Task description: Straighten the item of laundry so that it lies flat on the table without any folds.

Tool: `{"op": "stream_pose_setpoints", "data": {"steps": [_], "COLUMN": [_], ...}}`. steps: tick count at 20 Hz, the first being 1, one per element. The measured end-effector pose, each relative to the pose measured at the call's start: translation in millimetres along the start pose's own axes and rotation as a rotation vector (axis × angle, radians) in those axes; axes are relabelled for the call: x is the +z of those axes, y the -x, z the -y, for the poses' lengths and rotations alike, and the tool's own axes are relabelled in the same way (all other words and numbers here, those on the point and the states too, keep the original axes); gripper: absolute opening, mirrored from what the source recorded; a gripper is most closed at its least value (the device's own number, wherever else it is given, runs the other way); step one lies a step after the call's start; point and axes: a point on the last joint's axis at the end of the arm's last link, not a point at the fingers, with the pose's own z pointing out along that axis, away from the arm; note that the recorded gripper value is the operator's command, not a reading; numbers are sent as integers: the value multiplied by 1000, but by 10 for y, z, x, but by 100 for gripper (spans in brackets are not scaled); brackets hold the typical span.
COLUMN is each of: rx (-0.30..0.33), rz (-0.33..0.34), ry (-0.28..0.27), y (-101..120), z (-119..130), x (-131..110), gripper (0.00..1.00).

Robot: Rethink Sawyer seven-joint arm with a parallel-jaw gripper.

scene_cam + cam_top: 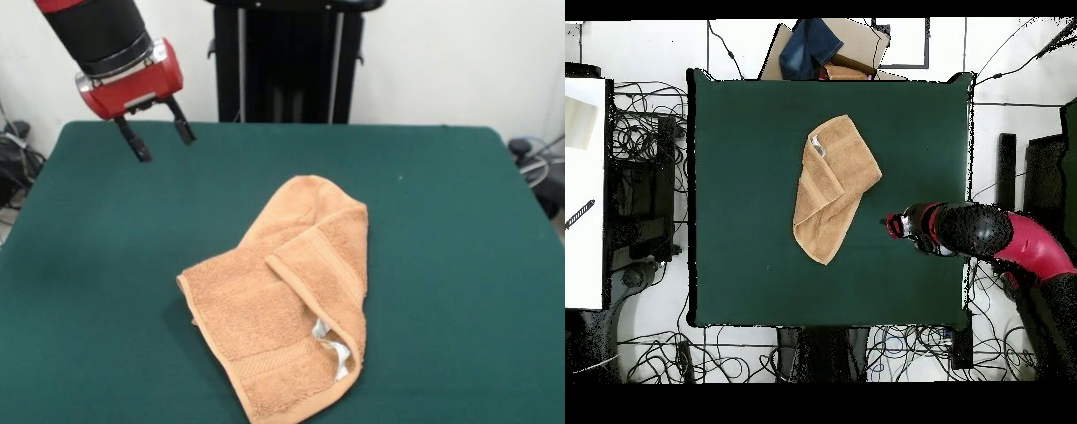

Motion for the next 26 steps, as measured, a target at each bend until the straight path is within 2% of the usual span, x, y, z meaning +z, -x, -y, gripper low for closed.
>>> {"op": "stream_pose_setpoints", "data": {"steps": [11,26], "rx": [-7,-17], "rz": [-2,-8], "ry": [-43,-46], "y": [22,42], "z": [23,-12], "x": [-133,-105], "gripper": [100,100]}}
